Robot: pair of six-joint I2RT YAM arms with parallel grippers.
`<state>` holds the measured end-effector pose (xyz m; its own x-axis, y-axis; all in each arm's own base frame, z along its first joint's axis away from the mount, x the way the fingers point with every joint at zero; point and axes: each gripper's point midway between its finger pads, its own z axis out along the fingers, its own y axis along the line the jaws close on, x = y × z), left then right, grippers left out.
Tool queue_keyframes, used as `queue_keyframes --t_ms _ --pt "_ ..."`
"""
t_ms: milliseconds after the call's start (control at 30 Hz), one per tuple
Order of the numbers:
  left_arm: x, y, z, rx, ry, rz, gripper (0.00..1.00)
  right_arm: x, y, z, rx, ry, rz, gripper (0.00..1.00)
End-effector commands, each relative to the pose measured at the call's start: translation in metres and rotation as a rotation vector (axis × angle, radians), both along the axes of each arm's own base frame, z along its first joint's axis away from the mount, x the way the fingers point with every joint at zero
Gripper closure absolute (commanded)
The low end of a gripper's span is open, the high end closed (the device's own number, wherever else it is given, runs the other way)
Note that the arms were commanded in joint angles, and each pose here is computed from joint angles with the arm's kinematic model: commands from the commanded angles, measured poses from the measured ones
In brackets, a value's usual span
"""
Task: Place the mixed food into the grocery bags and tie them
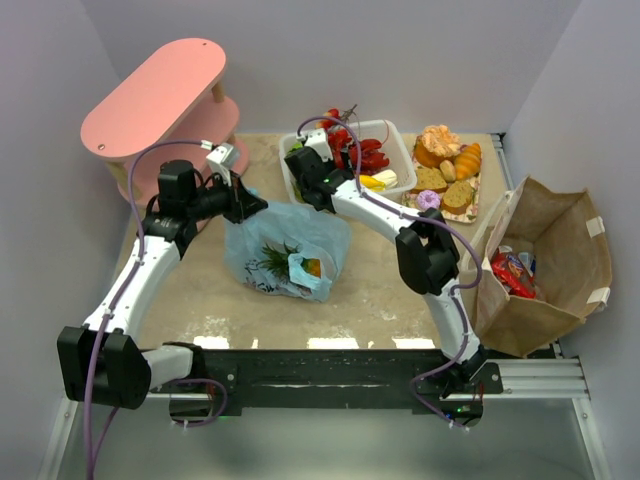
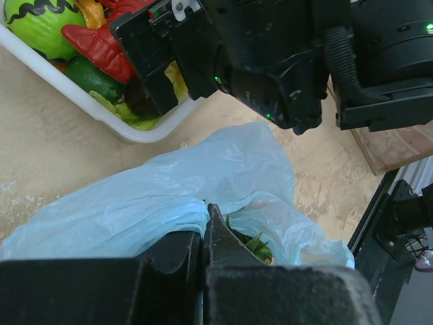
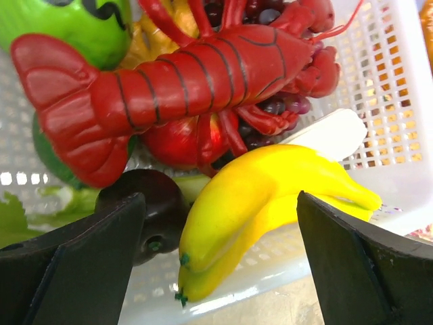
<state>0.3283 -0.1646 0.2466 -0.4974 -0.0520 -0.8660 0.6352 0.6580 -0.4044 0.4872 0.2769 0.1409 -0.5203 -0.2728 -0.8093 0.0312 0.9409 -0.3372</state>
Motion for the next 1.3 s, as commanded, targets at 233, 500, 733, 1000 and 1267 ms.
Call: queue_keyframes --t_ms 233,500,733,1000,1267 --pt "-0.003 -0.001 0.014 -0.03 -0.053 -0.021 1.0 0.0 -0.032 0.01 -0.112 -0.094 -0.189 0.23" --pt "-0.006 0.0 0.023 -0.048 -0.075 -0.035 1.0 -0.004 -0.028 0.03 -0.03 -0.107 -0.137 0.73" --pt "-0.022 -0.007 0.05 -0.141 -0.121 -0.128 1.0 -0.023 -0.033 0.113 0.067 -0.193 -0.035 1.0" --pt "-0.041 -0.013 0.083 -0.211 -0.214 -0.22 1.0 -0.11 0.025 0.225 0.506 -0.284 0.541 1.0" --pt "-0.044 -0.012 0.085 -0.243 -0.211 -0.247 1.0 -0.244 0.082 0.247 0.896 -0.125 1.185 1.0"
